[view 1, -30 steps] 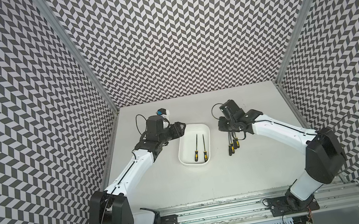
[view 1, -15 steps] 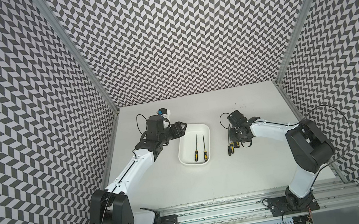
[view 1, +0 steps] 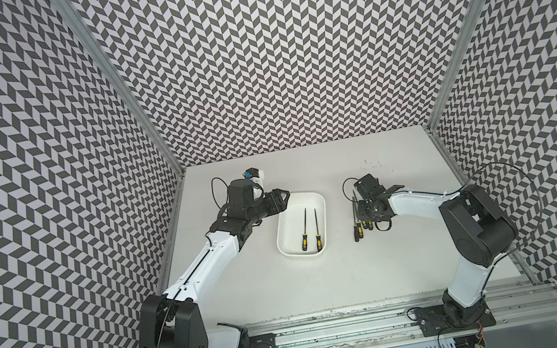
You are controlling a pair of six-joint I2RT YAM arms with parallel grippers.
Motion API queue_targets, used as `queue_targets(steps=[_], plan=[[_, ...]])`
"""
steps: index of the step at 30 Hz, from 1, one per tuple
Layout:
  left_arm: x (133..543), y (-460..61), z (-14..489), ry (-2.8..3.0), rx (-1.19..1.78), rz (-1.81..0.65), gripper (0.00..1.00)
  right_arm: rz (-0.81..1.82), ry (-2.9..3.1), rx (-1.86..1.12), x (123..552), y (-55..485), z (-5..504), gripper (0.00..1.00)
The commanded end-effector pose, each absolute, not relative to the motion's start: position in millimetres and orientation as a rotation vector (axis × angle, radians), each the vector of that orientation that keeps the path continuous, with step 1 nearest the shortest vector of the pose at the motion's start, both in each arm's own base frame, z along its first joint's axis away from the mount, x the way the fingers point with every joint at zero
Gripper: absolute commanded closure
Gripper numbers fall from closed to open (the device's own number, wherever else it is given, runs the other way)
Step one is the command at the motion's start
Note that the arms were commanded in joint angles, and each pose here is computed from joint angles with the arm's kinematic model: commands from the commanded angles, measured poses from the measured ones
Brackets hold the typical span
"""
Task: Put the file tool into the storage box
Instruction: Pick up the file tool from the center of the board, then place the file tool in the storage box.
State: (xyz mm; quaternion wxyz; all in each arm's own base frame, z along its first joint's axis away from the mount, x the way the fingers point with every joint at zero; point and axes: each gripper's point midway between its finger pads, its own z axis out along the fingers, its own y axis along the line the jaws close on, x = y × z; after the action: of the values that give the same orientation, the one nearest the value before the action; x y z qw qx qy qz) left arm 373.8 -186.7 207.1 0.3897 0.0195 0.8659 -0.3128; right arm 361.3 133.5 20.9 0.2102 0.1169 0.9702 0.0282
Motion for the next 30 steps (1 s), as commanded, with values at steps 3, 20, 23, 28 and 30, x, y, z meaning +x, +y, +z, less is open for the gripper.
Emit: queue_targets(steps=[3,20,23,28,30], plan=[[381.8,-188.4,223.8,2.158,0.056,-0.812,0.33,0.012,2.744,0.288,348.4,122.4,12.6,1.00],[384.9,-218.7,259.7,2.034,0.149,-1.035,0.30,1.295,2.203,-0.088,361.2,268.4,216.4,1.00],[380.2,-226.5,261.6,2.014,0.167,-1.087,0.30,1.404,2.202,-0.116,353.0,286.3,211.1,1.00],[375.0,-241.6,255.8,2.018,0.199,-1.085,0.30,1.433,2.210,-0.200,344.9,309.4,212.1,1.00],[374.0,-248.0,249.6,2.034,0.210,-1.078,0.29,1.452,2.202,-0.226,340.8,316.4,215.5,1.00]])
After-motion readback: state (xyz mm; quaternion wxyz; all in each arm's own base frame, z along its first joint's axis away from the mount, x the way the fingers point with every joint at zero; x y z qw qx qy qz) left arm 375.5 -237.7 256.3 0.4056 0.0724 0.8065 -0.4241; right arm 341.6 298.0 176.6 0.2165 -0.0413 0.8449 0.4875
